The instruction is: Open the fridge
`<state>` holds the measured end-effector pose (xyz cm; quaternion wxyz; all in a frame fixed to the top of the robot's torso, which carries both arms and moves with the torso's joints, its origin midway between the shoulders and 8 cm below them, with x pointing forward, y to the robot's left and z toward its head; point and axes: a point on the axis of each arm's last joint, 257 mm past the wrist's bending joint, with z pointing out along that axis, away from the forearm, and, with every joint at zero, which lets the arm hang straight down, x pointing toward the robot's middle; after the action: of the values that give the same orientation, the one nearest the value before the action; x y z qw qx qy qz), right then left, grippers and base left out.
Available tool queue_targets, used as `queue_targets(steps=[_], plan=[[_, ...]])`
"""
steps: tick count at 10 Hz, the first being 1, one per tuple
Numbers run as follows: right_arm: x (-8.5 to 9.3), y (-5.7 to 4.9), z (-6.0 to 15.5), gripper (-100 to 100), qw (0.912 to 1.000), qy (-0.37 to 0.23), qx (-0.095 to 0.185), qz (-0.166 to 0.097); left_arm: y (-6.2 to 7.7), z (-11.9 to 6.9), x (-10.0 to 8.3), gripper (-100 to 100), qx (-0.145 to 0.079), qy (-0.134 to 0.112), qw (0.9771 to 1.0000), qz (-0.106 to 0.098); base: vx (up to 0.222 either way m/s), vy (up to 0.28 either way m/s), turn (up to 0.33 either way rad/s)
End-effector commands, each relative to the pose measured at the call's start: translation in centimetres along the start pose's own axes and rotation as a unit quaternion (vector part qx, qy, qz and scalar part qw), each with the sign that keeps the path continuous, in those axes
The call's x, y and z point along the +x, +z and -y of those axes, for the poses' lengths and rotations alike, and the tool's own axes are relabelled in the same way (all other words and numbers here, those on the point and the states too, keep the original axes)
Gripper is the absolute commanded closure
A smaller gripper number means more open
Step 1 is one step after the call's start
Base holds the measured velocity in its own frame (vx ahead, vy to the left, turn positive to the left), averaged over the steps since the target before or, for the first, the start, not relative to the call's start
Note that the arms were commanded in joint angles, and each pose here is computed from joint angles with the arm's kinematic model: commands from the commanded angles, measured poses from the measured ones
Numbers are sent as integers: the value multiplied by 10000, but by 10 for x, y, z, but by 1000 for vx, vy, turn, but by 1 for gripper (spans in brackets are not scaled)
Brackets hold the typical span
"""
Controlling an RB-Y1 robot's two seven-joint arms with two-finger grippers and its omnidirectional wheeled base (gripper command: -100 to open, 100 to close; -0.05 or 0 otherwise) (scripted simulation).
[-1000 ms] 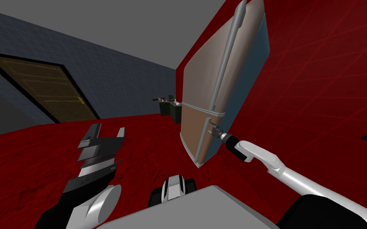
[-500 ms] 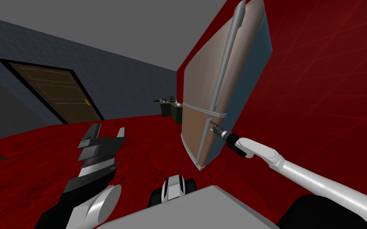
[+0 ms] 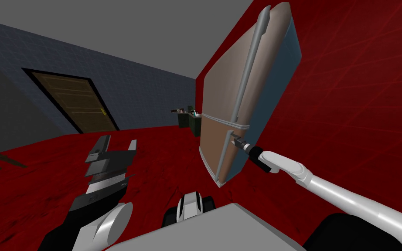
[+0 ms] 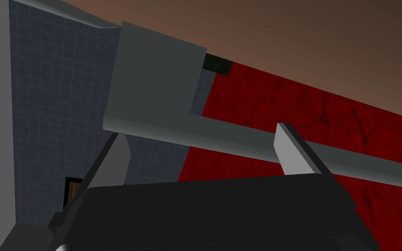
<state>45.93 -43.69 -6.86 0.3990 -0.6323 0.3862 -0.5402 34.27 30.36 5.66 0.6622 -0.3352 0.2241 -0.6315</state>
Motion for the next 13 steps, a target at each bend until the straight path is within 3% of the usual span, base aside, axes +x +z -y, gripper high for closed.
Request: queue_targets(steps=[1, 4, 5, 6, 9, 10, 11, 13], plan=[[27, 2, -8, -100, 9996, 26, -74, -264, 0, 0, 0, 0, 0, 0, 10000, 0, -79, 4, 227], [54, 2, -19, -100, 9984, 66, -176, -532, 0, 0, 0, 0, 0, 0, 10000, 0, -67, 14, 162], [40, 0, -23, -100, 9990, 74, -223, -378, 0, 0, 0, 0, 0, 0, 10000, 0, -51, 5, 15], [27, 2, -8, 100, 9996, 26, -74, -264, 0, 0, 0, 0, 0, 1, 10000, 0, 85, -19, -301], [-6, 0, 6, 100, 10000, -20, 61, 66, 0, 0, 0, 0, -1, 3, 10000, 1, 114, -12, -248], [1, -1, 6, 100, 10000, -15, 66, -25, 0, 0, 0, 0, -1, 3, 10000, 1, 29, 9, -77], [-19, 0, 20, -100, 9995, 104, 231, 194, 0, 0, 0, 0, 0, 1, 10000, 0, -10, -103, 125], [-33, 0, 29, -100, 9986, 215, 341, 335, 0, 0, 0, 0, -1, 3, 10000, -1, -38, -194, 116]])
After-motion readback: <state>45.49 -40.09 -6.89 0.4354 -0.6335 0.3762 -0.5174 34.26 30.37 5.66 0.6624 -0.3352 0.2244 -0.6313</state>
